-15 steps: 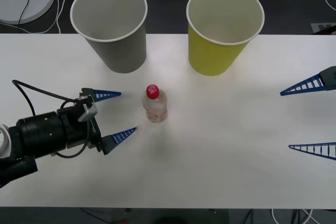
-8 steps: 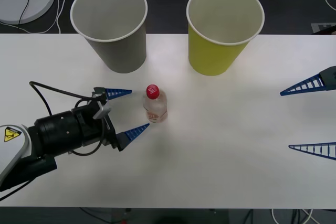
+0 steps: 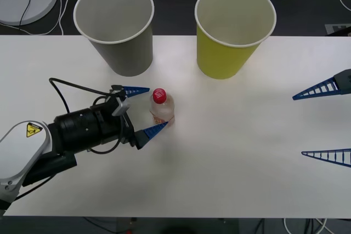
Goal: Put the can into the green bin and the plastic bottle into the gray bin
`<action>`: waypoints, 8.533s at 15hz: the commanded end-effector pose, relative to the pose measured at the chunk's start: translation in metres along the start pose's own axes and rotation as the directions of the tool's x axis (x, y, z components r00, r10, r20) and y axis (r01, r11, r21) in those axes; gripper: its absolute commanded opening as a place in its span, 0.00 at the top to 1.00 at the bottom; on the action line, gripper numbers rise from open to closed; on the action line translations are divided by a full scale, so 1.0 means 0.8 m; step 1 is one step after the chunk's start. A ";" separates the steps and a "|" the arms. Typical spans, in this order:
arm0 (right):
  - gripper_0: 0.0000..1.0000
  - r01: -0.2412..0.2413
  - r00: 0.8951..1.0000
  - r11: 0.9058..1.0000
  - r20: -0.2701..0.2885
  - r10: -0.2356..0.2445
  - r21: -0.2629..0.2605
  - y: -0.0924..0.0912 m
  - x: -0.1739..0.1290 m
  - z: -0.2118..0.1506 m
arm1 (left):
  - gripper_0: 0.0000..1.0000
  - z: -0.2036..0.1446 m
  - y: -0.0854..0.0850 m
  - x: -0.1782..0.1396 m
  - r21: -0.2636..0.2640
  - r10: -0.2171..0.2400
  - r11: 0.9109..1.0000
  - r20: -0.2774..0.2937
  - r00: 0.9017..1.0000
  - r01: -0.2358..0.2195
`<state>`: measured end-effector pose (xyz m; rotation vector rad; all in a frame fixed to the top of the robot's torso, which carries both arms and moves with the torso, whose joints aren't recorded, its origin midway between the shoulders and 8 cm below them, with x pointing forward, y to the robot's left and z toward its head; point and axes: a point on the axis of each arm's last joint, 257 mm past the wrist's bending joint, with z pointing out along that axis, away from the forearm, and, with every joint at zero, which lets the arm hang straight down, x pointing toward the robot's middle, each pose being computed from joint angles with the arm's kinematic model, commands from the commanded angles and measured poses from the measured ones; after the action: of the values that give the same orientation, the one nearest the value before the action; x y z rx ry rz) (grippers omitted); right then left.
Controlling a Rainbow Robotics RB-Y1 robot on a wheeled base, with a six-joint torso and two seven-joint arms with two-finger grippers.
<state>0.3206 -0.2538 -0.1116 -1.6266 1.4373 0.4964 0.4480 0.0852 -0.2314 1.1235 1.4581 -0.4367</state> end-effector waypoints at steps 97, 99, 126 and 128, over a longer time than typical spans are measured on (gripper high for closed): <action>0.00 0.000 1.000 1.000 0.000 0.000 0.000 0.000 0.000 0.000 | 1.00 -0.313 0.207 -0.135 -0.091 -0.166 0.986 -0.565 0.809 0.139; 0.00 0.000 1.000 1.000 0.000 0.000 0.000 0.000 0.000 0.000 | 1.00 -0.311 0.211 -0.139 -0.092 -0.165 0.986 -0.574 0.802 0.137; 0.00 0.000 1.000 1.000 0.000 0.000 0.000 0.000 0.000 0.000 | 1.00 -0.199 0.318 -0.212 -0.012 -0.047 0.998 -0.705 0.708 0.055; 0.00 0.000 1.000 1.000 0.000 0.000 0.000 0.000 0.000 0.000 | 1.00 -0.184 0.322 -0.217 -0.008 -0.018 1.000 -0.716 0.698 0.018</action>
<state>0.3206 -0.2538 -0.1116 -1.6266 1.4373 0.4964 0.5495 0.2599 0.0474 1.3508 2.1548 0.0084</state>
